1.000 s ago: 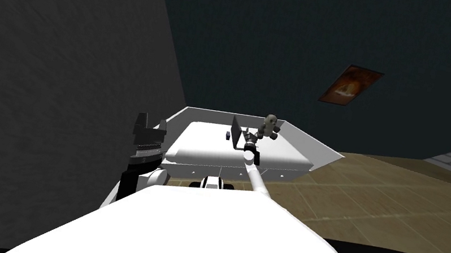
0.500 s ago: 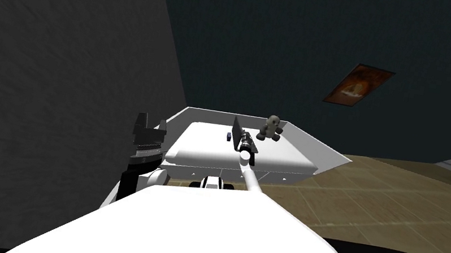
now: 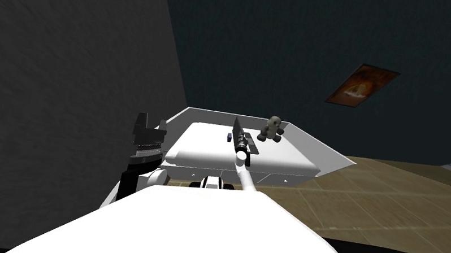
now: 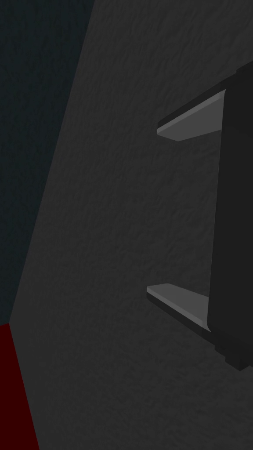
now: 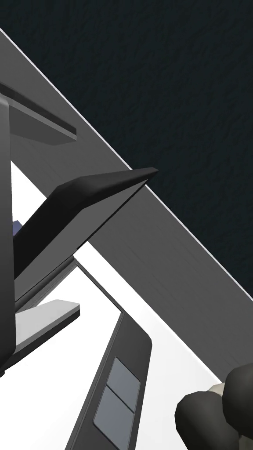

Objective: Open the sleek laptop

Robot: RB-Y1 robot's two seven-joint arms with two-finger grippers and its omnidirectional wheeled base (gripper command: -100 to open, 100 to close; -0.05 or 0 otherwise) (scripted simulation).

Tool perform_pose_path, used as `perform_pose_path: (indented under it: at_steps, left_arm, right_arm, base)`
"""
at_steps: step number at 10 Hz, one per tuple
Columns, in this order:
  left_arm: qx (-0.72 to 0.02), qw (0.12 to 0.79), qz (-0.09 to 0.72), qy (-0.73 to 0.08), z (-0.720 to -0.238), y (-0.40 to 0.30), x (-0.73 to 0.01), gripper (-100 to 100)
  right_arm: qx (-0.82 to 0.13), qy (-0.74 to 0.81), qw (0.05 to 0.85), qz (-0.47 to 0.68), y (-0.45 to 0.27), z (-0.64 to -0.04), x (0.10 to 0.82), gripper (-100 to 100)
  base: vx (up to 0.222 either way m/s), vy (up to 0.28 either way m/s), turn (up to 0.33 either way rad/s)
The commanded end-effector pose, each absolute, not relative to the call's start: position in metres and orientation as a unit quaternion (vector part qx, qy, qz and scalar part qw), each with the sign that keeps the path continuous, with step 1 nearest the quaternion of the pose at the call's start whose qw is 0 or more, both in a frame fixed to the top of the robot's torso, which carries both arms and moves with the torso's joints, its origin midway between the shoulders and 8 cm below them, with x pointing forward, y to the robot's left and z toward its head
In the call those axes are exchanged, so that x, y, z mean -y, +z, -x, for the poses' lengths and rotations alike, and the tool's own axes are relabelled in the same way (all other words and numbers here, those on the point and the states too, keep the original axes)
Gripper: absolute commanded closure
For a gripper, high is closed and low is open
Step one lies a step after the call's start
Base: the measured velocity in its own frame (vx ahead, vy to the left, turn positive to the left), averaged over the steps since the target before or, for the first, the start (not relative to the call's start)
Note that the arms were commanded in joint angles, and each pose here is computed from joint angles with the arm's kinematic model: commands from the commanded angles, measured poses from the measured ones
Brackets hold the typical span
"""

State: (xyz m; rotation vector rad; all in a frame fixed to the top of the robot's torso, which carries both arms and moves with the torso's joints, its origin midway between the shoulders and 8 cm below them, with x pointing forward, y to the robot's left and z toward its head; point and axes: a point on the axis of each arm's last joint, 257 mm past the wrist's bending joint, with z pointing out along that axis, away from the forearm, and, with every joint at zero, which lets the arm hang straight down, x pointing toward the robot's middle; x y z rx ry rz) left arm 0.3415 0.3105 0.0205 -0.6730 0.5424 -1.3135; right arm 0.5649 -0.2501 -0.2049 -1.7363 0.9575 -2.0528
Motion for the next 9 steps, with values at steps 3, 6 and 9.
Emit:
perform_pose_path:
  at_steps: [3, 6, 9]
  left_arm:
    - [-0.244, 0.707, 0.303, -0.591, -0.3416, 0.0205, -0.3104, 0]
    - [-0.244, 0.707, 0.303, -0.591, -0.3416, 0.0205, -0.3105, 0]
    - [-0.244, 0.707, 0.303, -0.591, -0.3415, 0.0205, -0.3105, 0]
  right_arm:
    - [-0.345, -0.707, 0.157, 0.597, -0.2004, -0.5687, 0.2442, 100]
    - [-0.374, -0.694, 0.178, 0.589, -0.2037, -0.5678, 0.2449, 100]
    - [-0.413, -0.675, 0.205, 0.576, -0.2079, -0.5663, 0.2450, 100]
  base:
    - [0.020, -0.020, 0.016]
    - [-0.009, -0.119, 0.034]
    - [-0.001, -0.103, 0.011]
